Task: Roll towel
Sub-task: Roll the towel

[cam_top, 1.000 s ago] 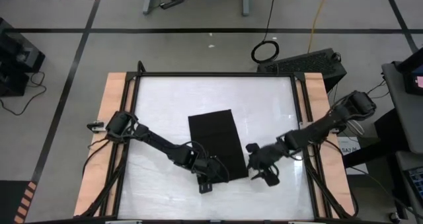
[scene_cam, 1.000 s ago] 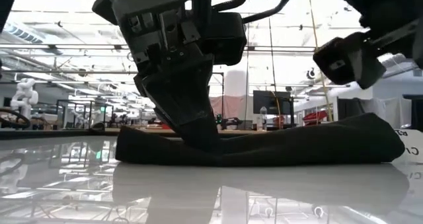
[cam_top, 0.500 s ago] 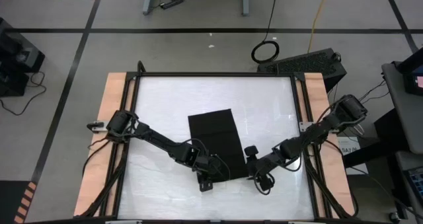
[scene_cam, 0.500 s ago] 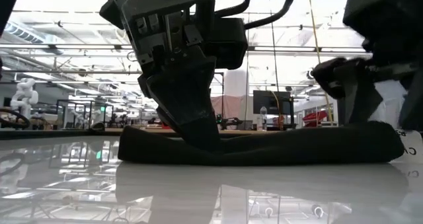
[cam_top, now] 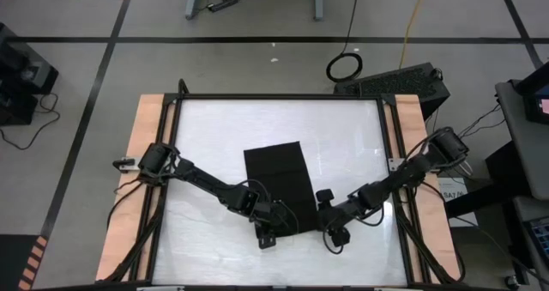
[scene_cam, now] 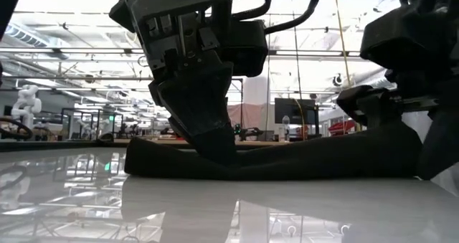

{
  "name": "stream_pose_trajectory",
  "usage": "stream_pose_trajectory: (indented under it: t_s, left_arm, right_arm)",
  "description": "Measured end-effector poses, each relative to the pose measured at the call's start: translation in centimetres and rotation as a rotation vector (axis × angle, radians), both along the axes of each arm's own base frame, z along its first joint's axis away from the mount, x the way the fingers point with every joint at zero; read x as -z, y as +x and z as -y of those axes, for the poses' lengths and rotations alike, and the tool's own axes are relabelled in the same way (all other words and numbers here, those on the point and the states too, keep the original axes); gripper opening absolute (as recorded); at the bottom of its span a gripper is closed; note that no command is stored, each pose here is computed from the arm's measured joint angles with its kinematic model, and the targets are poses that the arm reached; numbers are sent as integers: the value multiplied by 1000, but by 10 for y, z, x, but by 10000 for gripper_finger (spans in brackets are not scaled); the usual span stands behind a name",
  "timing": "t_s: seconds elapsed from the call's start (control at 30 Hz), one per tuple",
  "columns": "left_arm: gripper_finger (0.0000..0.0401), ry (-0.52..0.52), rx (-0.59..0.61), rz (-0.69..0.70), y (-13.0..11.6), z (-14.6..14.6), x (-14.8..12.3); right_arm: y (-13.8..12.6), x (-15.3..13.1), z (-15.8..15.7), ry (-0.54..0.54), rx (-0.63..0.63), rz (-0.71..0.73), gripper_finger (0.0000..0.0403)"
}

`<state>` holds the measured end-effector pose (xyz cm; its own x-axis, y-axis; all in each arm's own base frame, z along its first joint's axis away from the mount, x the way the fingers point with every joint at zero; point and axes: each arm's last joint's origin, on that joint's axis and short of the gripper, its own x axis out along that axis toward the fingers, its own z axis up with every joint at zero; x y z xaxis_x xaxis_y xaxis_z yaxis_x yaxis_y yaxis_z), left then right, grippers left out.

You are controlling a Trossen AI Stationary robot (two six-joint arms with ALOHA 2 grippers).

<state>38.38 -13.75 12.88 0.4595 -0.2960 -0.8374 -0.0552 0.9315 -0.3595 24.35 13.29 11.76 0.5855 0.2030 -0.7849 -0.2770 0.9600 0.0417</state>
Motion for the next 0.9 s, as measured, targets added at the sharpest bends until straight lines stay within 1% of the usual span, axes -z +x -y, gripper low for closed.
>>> stream_pose_trajectory:
  t_s: [0.07,0.17,0.3,0.57,0.8,0.9]
  left_arm:
    - [68,-1,0,0,0,0,0]
    - [68,-1,0,0,0,0,0]
    - [68,-1,-2,0,0,-1,0]
    - [68,-2,-9,1,1,-4,0]
    - [68,-2,-16,2,3,-7,0]
    - [68,-2,-18,2,3,-7,0]
  right_arm:
    - [-2,-8,2,-22,-4,33,201]
    - [-3,-26,1,-41,-27,123,201]
    - [-7,-34,-2,-62,-57,162,201]
    - [-13,-32,-15,-70,-137,170,201]
    - [-14,-32,-16,-95,-130,180,201]
    - [-12,-26,-15,-112,-131,162,201]
